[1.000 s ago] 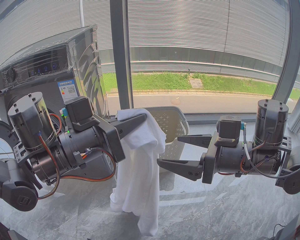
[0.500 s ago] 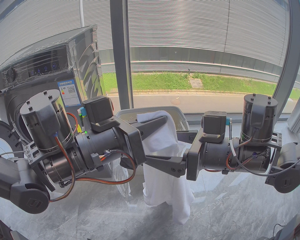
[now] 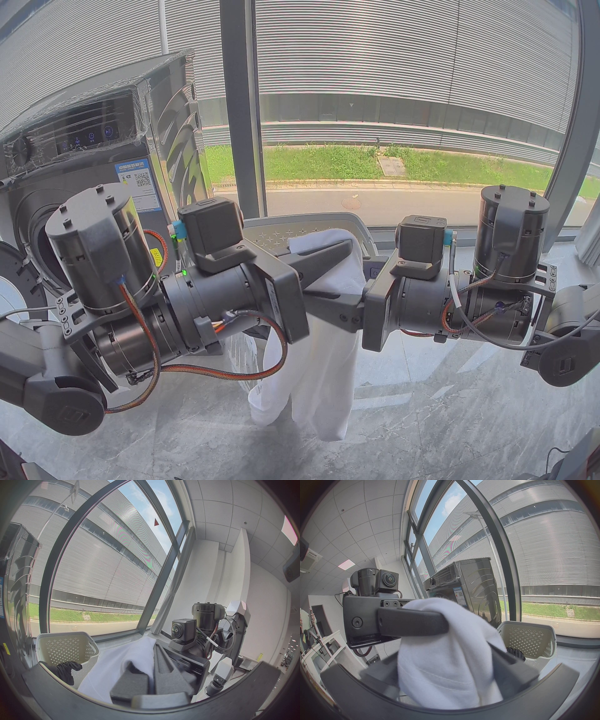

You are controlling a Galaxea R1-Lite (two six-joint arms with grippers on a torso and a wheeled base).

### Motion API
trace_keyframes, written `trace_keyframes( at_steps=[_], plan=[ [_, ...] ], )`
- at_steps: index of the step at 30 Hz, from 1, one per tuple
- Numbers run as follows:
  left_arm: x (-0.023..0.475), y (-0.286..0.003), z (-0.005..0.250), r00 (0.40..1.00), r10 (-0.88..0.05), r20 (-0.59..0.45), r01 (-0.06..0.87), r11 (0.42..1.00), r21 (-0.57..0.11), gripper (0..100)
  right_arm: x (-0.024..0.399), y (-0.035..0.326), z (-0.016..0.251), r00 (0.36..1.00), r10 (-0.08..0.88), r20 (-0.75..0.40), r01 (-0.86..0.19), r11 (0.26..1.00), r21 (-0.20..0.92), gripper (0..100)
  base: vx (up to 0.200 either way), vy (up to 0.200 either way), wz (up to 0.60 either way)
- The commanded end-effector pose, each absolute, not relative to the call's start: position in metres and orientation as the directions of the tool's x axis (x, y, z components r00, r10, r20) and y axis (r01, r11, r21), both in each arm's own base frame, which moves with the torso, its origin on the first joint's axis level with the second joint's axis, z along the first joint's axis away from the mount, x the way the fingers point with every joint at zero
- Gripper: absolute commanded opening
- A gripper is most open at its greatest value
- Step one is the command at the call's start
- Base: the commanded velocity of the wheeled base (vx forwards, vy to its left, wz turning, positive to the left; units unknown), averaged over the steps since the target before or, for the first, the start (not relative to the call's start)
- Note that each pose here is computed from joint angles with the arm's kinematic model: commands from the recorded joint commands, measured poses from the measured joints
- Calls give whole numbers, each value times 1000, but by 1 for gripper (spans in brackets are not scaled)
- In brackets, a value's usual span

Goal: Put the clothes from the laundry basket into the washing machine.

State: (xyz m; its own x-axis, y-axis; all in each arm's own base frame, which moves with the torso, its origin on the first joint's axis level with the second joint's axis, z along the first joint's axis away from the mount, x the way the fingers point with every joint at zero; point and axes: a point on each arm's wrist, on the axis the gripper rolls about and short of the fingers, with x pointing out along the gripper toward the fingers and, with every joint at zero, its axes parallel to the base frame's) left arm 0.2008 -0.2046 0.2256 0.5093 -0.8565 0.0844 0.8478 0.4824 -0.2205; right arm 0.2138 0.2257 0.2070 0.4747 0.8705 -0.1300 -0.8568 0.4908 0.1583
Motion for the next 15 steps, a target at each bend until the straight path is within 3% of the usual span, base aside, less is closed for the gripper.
trace_keyframes(
  at_steps=[1, 15],
  plan=[
    [200, -204, 226, 509, -857, 87, 848, 481, -221, 0, 214, 226, 207, 476, 870, -130, -857, 492, 156, 0, 0, 0, 0],
    [209, -196, 223, 547, -834, 77, 825, 521, -220, 0, 197, 210, 213, 473, 873, -115, -861, 486, 149, 0, 0, 0, 0]
  ],
)
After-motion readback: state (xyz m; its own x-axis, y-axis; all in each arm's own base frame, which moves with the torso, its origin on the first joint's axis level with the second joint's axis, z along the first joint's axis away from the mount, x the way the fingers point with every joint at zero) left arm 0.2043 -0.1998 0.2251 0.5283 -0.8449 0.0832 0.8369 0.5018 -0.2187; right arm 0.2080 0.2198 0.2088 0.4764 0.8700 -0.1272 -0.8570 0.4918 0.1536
